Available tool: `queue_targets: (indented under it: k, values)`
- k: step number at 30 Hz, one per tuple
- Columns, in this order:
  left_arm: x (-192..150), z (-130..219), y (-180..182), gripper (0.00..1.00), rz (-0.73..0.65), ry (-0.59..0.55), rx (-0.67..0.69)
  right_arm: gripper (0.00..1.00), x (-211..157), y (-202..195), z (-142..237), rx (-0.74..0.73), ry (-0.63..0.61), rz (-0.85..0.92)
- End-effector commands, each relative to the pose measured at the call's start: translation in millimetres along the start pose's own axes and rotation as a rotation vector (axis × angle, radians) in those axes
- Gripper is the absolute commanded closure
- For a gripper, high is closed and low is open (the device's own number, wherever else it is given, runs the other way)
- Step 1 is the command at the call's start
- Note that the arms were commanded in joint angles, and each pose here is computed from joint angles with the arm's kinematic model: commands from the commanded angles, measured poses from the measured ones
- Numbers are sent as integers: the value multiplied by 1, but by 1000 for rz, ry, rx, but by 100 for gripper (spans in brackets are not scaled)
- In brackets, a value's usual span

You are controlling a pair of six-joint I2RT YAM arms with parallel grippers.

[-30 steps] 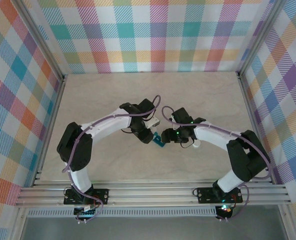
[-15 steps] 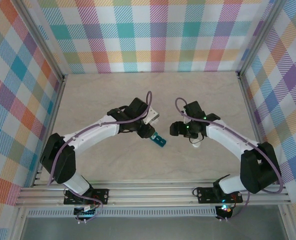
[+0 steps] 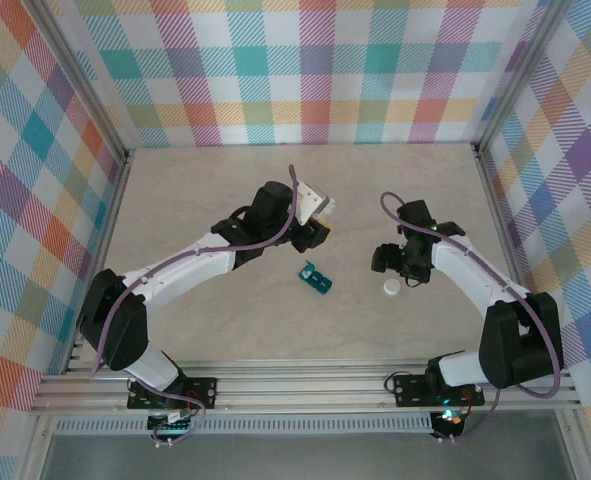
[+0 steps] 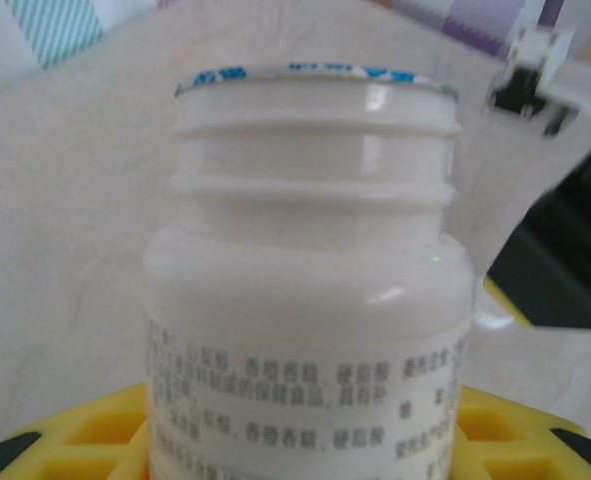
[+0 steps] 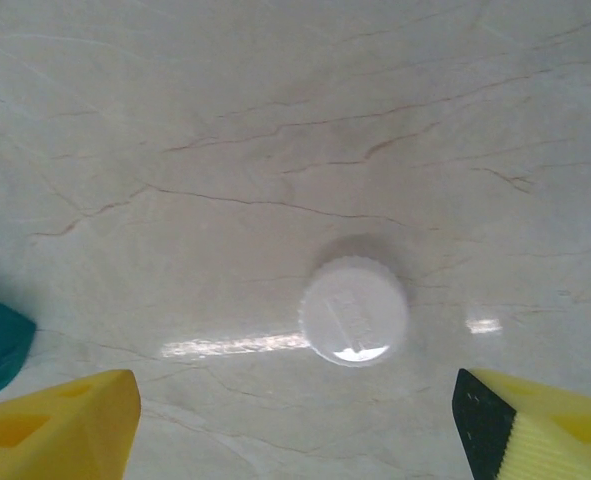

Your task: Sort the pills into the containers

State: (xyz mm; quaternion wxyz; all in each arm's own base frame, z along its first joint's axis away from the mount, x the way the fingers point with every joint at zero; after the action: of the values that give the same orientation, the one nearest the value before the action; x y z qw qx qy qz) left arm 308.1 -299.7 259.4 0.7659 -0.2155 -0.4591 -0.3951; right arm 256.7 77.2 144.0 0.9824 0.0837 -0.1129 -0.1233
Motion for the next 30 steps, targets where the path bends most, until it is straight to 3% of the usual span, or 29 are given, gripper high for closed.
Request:
queue_targets:
  k: [1,10,30]
  values:
    - [35,12,7,100,15,-198,13,17,-9,-11,-10,-71,57,20]
    - [55,15,11,100,34,-301,-22,20,-12,-10,-33,-76,150,51]
    - [46,22,19,100,66,-313,-69,36,-8,-11,-63,-117,198,50]
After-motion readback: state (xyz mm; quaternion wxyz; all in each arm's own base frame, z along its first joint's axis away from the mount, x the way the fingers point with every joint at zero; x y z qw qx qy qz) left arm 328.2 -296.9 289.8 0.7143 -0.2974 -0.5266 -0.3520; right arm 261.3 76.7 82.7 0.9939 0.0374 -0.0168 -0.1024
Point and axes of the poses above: each hand's point on the last joint's axis, 136 mm out from that joint toward the fingers, its own z axis back along the fingers, its own y axis along the line the jaws close on, x = y × z, the point moved 6 cm from there along z, back along the fingers, and after that the axes turned 5 degrees about -z, right-handed, at the moved point
